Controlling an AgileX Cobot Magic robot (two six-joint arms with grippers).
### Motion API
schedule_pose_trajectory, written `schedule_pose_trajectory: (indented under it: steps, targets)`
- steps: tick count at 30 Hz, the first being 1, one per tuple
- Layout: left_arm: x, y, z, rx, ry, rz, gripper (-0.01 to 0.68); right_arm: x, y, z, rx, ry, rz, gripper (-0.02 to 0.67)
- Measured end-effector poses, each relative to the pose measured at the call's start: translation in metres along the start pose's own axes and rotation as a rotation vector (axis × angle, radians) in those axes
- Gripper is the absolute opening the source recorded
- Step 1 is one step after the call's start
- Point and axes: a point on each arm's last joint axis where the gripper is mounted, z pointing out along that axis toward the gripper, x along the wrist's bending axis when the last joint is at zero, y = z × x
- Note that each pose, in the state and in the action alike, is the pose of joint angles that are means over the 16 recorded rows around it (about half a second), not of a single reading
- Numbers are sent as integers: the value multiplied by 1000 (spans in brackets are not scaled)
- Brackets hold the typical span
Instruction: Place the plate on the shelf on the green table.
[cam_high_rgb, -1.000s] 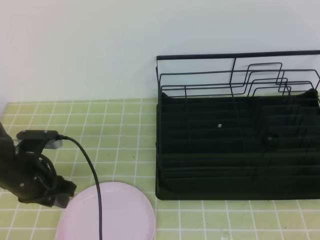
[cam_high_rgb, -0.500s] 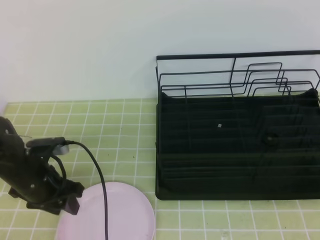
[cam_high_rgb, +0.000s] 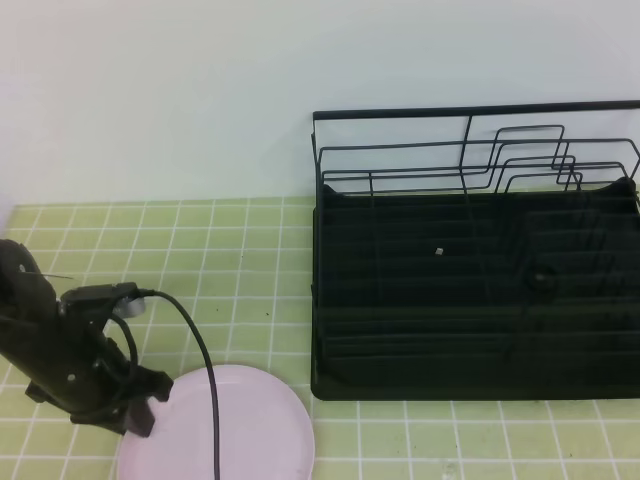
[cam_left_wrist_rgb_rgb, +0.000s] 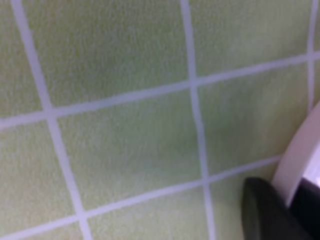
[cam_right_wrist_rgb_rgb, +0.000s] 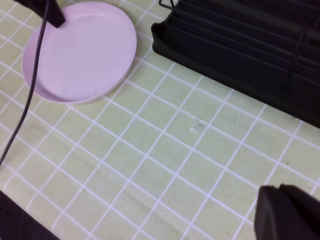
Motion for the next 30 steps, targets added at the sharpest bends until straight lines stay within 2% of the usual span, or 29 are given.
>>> schedule_pose_trajectory:
  steps: [6,9,21,30]
  targets:
    - [0,2,-2,9,0,15,43,0,0,0,-1,-3,0,-3]
    - [-1,5,-4,13,-6,21,14,0,0,0,-3,-2,0,-3]
    - [-12,27,-37,-23,-23,69,2,0,0,0,0,-1,0,-3]
    - [-20,37,-97,-141,81,118,2,0,-1,0,12,3,-1,-3]
